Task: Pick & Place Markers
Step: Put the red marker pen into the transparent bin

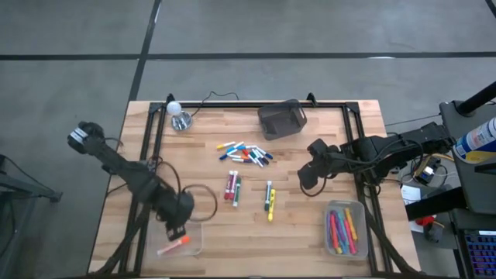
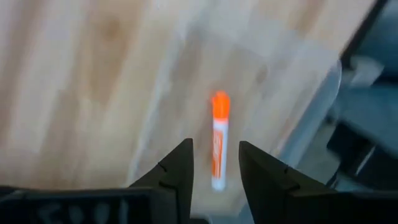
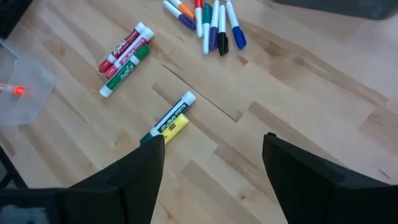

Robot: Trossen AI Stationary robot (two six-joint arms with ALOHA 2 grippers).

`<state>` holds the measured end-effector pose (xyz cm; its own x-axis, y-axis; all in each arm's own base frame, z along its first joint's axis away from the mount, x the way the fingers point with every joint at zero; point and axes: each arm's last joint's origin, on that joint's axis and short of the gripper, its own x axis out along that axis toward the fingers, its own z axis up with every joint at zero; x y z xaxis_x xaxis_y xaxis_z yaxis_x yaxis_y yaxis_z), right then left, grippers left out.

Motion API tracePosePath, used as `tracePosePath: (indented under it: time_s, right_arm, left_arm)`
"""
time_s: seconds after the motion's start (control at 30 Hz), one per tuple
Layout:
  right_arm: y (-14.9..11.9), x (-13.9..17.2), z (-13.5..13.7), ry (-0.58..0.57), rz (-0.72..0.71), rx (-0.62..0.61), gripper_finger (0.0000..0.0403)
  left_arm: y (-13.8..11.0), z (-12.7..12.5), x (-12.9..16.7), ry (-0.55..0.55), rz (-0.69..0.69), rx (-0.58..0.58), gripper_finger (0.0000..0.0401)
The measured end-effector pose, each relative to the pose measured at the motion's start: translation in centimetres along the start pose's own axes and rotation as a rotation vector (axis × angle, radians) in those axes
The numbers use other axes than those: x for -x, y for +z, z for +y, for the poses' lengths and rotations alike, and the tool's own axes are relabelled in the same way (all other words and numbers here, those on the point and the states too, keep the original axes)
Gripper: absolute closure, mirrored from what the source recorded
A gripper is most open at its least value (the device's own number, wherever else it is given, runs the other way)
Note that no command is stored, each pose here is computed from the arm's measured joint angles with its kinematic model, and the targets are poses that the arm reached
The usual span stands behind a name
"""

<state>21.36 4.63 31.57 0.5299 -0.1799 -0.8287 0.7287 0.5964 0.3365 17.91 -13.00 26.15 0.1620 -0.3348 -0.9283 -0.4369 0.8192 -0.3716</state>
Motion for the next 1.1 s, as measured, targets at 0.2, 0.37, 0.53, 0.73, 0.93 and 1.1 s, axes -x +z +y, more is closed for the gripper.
tracePosePath:
  time_s: [0.2, 0.37, 0.53, 0.73, 0.93, 1.1]
  right_arm:
    - [0.1, 0.0, 0.0, -0.01, -0.023, -0.005, 0.0145]
    - [0.2, 0.0, -0.1, -0.014, -0.031, -0.031, 0.0145]
    - [0.2, 0.0, -0.1, -0.014, -0.032, -0.038, 0.0145]
    - [0.3, 0.0, -0.1, -0.022, -0.053, -0.041, 0.0145]
    - [0.3, 0.0, -0.1, -0.023, -0.052, -0.039, 0.0145]
    - [0.3, 0.0, -0.1, -0.024, -0.053, -0.032, 0.0145]
  left_arm:
    - [4.6, 3.3, 2.3, -0.004, -0.197, 0.221, 0.0282]
    - [8.9, 6.6, 3.0, -0.046, -0.264, 0.482, 0.0282]
    - [12.8, 7.8, 2.8, -0.137, -0.376, 0.525, 0.0282]
    - [16.0, 7.9, 0.3, -0.087, -0.342, 0.534, 0.0282]
    - [17.9, 7.9, -2.3, -0.005, -0.262, 0.543, 0.0282]
    - [19.2, 8.0, -3.7, 0.056, -0.262, 0.518, 0.0282]
